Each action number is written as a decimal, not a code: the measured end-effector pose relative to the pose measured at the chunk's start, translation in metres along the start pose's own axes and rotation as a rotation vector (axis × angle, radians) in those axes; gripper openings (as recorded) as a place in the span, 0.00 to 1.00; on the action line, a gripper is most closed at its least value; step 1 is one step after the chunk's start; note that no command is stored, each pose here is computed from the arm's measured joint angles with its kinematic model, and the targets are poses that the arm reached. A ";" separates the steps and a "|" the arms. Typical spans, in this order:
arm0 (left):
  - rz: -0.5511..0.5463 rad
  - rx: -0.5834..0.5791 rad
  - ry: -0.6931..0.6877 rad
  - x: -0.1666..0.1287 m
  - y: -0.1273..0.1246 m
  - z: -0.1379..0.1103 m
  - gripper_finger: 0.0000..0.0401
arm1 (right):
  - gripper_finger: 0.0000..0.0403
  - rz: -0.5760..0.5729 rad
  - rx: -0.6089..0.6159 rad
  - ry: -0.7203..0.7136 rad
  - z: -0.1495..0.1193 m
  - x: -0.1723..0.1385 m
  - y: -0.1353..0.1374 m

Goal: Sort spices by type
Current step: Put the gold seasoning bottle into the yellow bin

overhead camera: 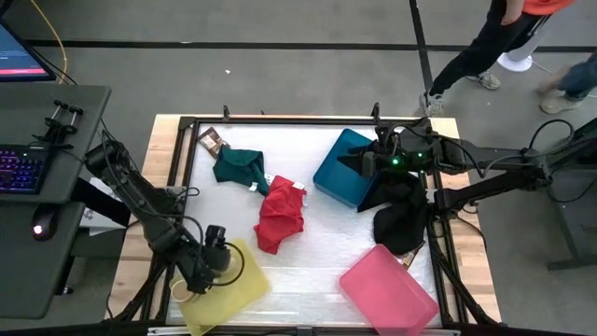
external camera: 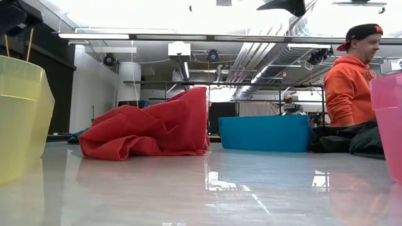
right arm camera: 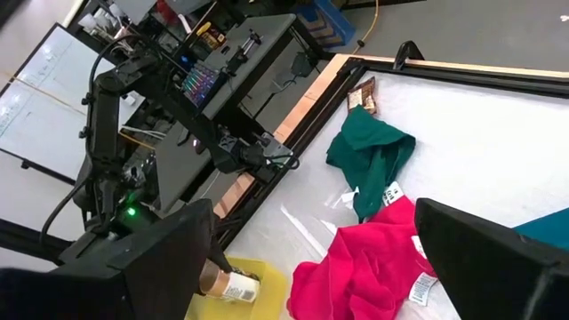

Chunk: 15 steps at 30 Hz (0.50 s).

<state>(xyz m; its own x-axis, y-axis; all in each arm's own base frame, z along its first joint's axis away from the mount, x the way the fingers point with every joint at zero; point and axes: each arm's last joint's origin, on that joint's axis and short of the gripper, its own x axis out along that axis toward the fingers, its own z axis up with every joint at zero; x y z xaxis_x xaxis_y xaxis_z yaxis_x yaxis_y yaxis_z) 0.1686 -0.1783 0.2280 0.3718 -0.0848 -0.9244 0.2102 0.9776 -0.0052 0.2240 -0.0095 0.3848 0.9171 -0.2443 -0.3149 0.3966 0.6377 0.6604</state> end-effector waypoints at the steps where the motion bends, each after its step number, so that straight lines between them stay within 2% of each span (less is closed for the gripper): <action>1: -0.011 -0.006 0.008 0.000 0.001 0.001 0.78 | 0.95 0.000 -0.001 0.001 0.000 0.000 0.000; 9: -0.106 -0.071 0.057 -0.004 0.010 0.012 0.80 | 0.95 0.001 -0.020 0.002 0.000 0.000 0.000; 12: -0.135 -0.073 -0.002 -0.019 0.014 0.025 0.80 | 0.95 0.001 -0.022 0.002 0.000 0.000 0.000; 15: -0.115 -0.066 -0.095 -0.042 0.024 0.035 0.80 | 0.95 0.002 -0.020 0.002 0.000 0.000 0.000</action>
<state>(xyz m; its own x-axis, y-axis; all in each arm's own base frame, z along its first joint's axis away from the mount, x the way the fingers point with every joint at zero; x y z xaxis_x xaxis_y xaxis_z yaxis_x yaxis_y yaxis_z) 0.1896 -0.1576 0.2795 0.4336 -0.2116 -0.8759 0.1977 0.9707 -0.1366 0.2241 -0.0094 0.3848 0.9178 -0.2418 -0.3150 0.3941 0.6525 0.6473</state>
